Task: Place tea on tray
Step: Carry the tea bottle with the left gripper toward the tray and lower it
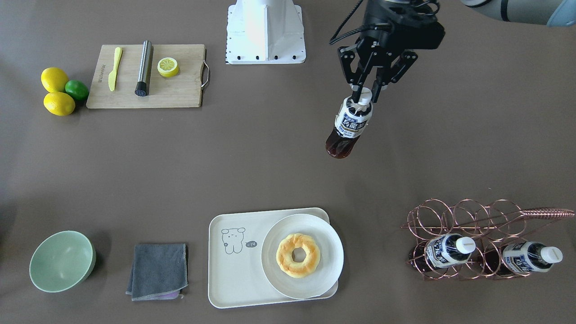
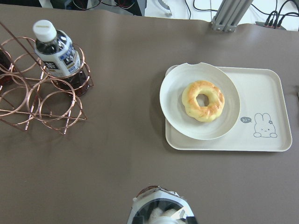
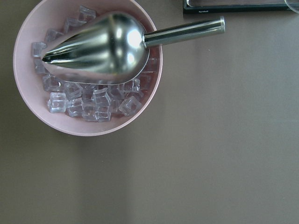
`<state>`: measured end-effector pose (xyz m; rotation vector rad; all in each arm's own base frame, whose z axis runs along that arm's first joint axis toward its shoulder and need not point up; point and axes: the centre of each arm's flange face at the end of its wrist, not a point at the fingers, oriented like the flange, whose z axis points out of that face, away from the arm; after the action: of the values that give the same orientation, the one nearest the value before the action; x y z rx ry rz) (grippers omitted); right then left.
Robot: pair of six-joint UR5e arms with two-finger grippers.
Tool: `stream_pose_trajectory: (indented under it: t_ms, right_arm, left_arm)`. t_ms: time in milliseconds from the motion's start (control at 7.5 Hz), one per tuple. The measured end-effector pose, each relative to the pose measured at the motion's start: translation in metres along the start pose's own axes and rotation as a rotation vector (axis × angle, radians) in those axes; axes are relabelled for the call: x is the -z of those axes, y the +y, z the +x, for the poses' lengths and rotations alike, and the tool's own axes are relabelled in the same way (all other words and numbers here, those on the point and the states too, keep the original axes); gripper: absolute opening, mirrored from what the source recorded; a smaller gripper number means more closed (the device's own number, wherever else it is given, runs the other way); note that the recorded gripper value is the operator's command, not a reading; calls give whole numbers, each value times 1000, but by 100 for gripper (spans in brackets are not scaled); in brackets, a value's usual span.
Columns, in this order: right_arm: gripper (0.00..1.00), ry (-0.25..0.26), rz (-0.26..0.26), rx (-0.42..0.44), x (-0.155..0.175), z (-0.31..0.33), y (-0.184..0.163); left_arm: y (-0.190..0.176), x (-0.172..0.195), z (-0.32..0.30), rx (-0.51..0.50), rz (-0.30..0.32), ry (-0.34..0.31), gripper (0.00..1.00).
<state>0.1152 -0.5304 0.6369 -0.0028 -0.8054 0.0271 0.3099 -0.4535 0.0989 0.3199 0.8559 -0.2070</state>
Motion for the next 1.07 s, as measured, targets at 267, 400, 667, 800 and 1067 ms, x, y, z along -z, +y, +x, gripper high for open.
stream_pose_trajectory:
  t_ms: [267,400,667,800,1067]
  right_arm:
    - [100,1,0,0,0,0,1]
    - [100,1,0,0,0,0,1]
    - [100,1,2,2,1,-1,-1]
    - [100,0,2,1,1,-1,-1]
    - [100,-1,1,0,1,-1,-1]
  left_arm:
    - [21,-19,56,-17,-3,-2,0]
    - [35,-28,88,-25,-3,-3,0]
    - [59,-35,127,-37,-4,1,0]
    - [74,-42,139,-51,2,-6,0]
    - [102,-52,154,-81,2,-14,0]
